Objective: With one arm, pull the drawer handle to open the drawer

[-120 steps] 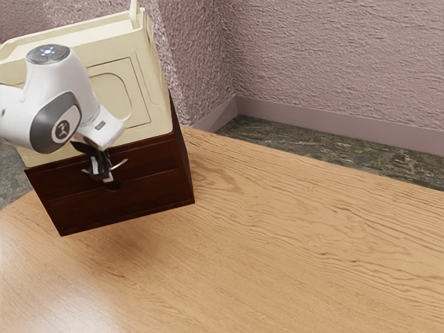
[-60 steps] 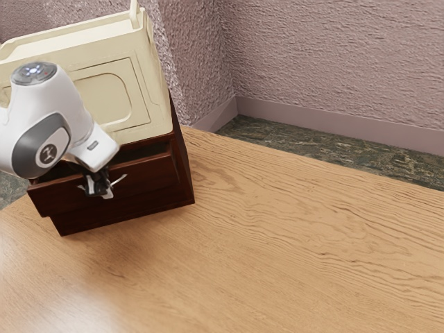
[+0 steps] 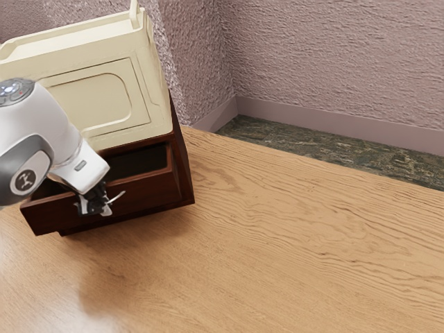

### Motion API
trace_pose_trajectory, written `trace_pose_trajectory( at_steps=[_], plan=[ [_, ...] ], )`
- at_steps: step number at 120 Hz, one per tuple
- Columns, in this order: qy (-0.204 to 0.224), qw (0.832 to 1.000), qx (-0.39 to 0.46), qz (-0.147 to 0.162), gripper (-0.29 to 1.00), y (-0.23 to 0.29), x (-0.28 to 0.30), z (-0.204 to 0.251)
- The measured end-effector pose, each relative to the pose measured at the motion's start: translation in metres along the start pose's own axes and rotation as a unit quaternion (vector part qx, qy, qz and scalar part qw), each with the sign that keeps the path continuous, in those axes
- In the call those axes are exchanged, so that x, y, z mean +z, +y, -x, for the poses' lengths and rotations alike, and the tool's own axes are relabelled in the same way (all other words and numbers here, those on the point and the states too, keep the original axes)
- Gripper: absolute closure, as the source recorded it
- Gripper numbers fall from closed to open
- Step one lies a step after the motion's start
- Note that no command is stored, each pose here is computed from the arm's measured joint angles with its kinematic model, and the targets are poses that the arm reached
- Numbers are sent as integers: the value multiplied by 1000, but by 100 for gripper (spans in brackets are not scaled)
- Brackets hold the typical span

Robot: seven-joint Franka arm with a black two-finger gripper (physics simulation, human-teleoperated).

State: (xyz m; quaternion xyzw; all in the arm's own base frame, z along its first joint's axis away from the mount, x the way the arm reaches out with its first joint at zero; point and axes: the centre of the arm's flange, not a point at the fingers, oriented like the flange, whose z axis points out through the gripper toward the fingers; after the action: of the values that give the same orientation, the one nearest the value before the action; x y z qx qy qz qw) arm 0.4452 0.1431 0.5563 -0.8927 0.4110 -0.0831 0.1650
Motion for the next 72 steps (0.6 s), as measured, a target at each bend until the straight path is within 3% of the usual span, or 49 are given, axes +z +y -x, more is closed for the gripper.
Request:
trace_pose_trajectory(
  at_steps=[72],
  plan=[
    [30,1000,1,1,79,43,-22,11]
  ],
)
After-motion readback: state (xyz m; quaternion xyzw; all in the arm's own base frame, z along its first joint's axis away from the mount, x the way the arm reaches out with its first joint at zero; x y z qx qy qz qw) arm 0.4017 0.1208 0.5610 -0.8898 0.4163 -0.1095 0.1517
